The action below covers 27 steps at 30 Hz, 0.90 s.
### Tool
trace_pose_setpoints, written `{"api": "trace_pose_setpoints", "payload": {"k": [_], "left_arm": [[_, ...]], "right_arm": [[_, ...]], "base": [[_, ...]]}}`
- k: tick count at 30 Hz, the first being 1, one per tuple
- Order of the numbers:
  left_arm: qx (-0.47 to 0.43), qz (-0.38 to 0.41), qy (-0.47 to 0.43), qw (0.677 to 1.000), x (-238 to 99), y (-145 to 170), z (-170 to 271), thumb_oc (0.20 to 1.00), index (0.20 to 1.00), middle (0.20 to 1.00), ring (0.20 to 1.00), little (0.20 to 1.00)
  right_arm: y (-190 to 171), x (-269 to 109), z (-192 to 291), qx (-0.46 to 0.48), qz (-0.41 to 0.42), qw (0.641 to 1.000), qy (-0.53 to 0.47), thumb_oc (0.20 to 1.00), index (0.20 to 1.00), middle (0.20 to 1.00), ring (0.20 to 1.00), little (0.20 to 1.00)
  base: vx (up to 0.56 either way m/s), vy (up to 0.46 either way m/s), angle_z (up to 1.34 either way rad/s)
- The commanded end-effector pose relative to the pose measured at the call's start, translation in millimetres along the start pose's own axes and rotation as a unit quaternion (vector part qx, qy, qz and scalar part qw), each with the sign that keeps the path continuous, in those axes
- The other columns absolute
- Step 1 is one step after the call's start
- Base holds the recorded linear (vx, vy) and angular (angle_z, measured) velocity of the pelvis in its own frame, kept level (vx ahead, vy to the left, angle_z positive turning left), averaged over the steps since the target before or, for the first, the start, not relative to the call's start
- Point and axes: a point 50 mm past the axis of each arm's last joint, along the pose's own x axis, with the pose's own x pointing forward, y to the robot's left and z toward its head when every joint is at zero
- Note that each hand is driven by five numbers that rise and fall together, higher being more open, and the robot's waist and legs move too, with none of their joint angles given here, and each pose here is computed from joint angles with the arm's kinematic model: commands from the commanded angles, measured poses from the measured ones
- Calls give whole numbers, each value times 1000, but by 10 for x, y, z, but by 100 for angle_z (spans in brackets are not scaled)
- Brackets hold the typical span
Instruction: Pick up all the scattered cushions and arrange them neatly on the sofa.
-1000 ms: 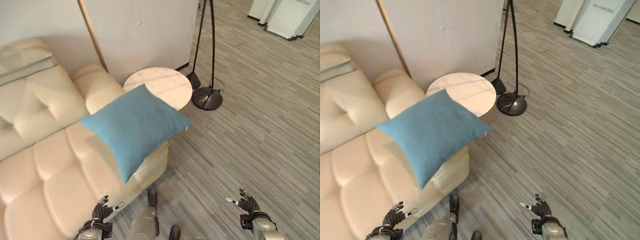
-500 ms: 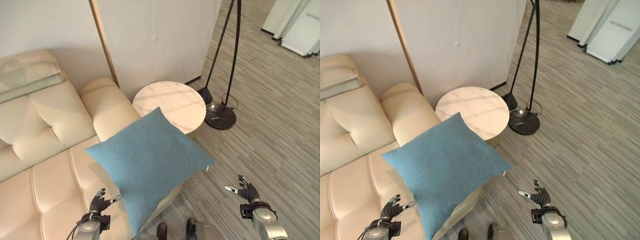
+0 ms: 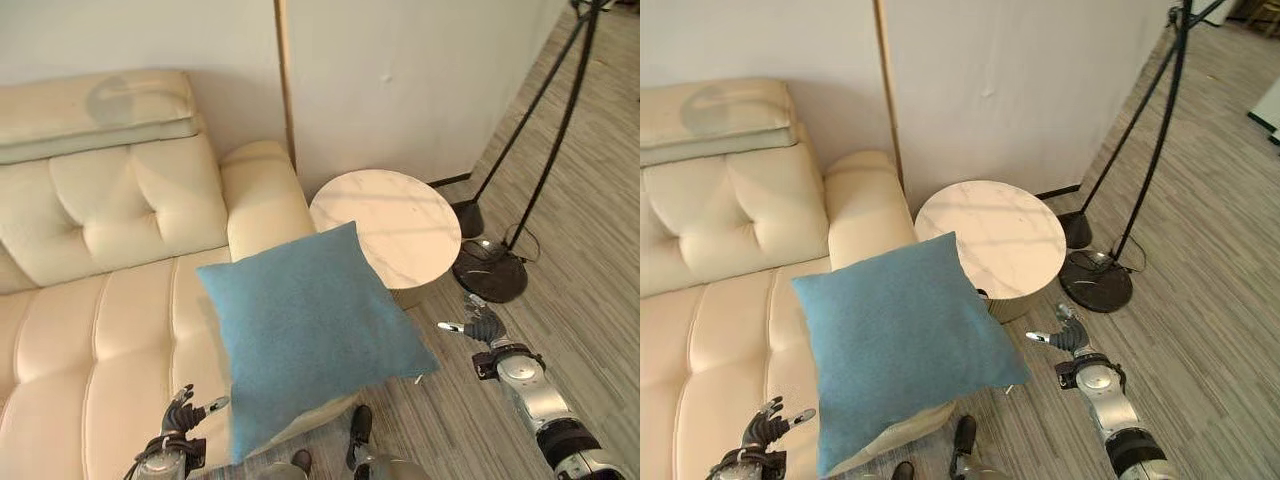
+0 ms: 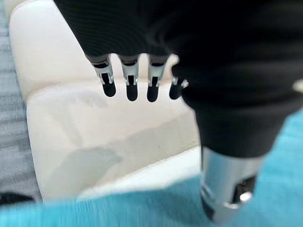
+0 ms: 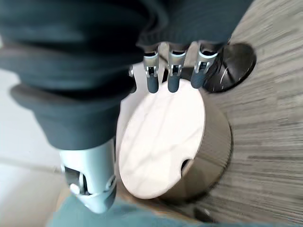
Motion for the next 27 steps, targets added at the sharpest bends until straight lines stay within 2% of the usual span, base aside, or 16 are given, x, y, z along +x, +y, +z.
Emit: {"api": "trace_pose_setpoints", "payload": {"k": [1,2,6,7,12,13,14,15,23,26,27], "left_arm": [[-1,-11,-99,995,107,-31,531,1000,1000,1000,1000,1000],[-8,-26,-129,991,132,-152,732,1000,1000,1000,1000,1000],[-21,-43,-160,986,159,-322,966,1000,1000,1000,1000,1000],[-42,-59,-195,978,174,-556,1265,1000,1000,1000,1000,1000],[-56,-72,-244,965,151,-779,1679,1000,1000,1000,1000,1000],[-56,-72,-244,965,151,-779,1681,1000,1000,1000,1000,1000],[-67,-77,-265,959,112,-839,1805,266,266,266,266,266],[-72,-78,-272,956,97,-851,1838,200,200,200,200,200],[-129,-49,-273,952,65,-636,1730,200,200,200,200,200],[-164,-19,-272,948,-19,-351,1511,200,200,200,200,200],[-164,-19,-272,948,-20,-351,1507,200,200,200,200,200]], "right_arm": [[-14,80,147,13,-4,1000,-23,1000,1000,1000,1000,1000],[59,154,281,18,1,999,-35,1000,1000,1000,1000,1000],[239,233,459,27,20,998,-52,1000,1000,1000,1000,1000],[525,311,761,40,52,994,-82,1000,1000,1000,1000,1000],[842,322,1173,51,93,985,-133,1000,1000,1000,1000,1000],[840,323,1175,51,93,985,-134,799,799,799,799,799],[960,277,1276,65,112,980,-153,200,200,200,200,200],[1004,250,1310,75,121,977,-161,200,200,200,200,200],[1194,50,1408,158,179,952,-194,200,200,200,200,200],[1131,-113,1472,204,191,930,-238,200,200,200,200,200],[1133,-115,1468,204,191,930,-238,200,200,200,200,200]], "base": [[-99,-117,44],[-93,-61,39],[-89,-33,34],[-61,-19,15],[-53,-9,4],[0,0,0],[0,0,0],[-17,30,0],[23,45,-24],[64,105,-37],[34,97,-39]]}}
